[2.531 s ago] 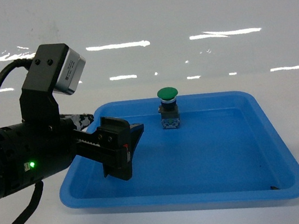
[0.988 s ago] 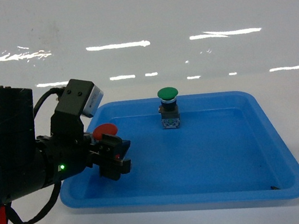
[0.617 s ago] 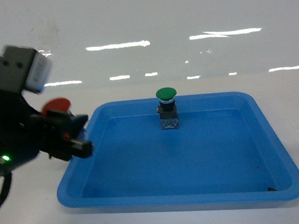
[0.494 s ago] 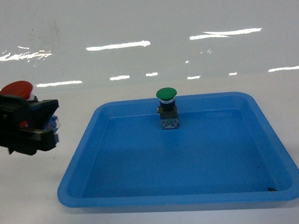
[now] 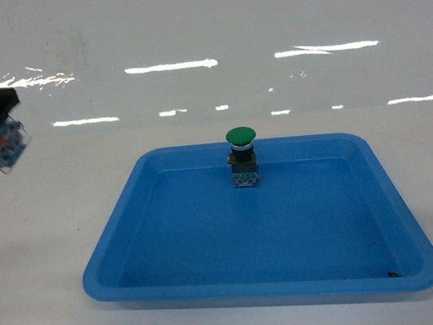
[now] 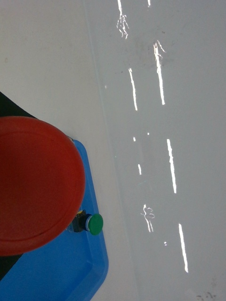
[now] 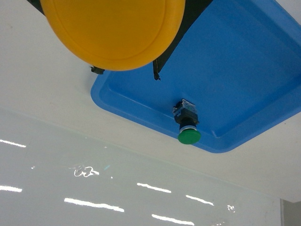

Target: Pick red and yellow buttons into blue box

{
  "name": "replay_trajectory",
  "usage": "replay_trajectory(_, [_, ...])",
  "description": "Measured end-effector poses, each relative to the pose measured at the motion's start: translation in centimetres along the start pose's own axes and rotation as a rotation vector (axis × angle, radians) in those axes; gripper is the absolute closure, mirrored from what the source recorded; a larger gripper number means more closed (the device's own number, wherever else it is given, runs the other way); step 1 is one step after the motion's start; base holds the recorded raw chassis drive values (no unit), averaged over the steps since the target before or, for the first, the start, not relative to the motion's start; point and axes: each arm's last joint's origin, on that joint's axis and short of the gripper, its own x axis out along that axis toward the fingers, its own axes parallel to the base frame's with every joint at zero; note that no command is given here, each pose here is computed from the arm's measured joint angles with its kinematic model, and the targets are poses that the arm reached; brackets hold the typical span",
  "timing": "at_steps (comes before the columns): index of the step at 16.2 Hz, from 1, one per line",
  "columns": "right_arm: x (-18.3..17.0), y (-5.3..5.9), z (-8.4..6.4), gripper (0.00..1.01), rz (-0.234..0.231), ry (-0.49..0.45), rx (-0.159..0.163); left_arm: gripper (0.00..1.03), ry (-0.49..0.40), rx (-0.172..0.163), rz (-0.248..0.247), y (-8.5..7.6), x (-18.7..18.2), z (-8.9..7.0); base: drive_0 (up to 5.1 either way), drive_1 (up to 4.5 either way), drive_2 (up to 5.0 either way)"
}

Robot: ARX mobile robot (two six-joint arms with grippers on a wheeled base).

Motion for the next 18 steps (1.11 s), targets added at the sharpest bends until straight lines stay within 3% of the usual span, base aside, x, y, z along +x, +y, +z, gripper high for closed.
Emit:
replay_trajectory(5, [0.0, 0.0, 0.0, 0.77, 0.001, 0.0, 0.0, 0.79, -0.04, -0.055, 0.05, 0.5, -1.9, 1.3, 0.0, 0.0, 0.0])
replay_trajectory(10, [0.0, 0.0, 0.0, 0.77, 0.0, 0.0, 0.0, 0.79, -0.041, -0.059, 0.049, 0.5, -1.9, 1.2, 0.0, 0.0, 0.0])
replay_trajectory(18, [0.0, 0.0, 0.0, 0.77, 0.0, 0.001, 0.0, 0.79, -0.035, -0.06, 0.049, 0.5, -1.8, 1.1, -3.1, -1.73, 5.0])
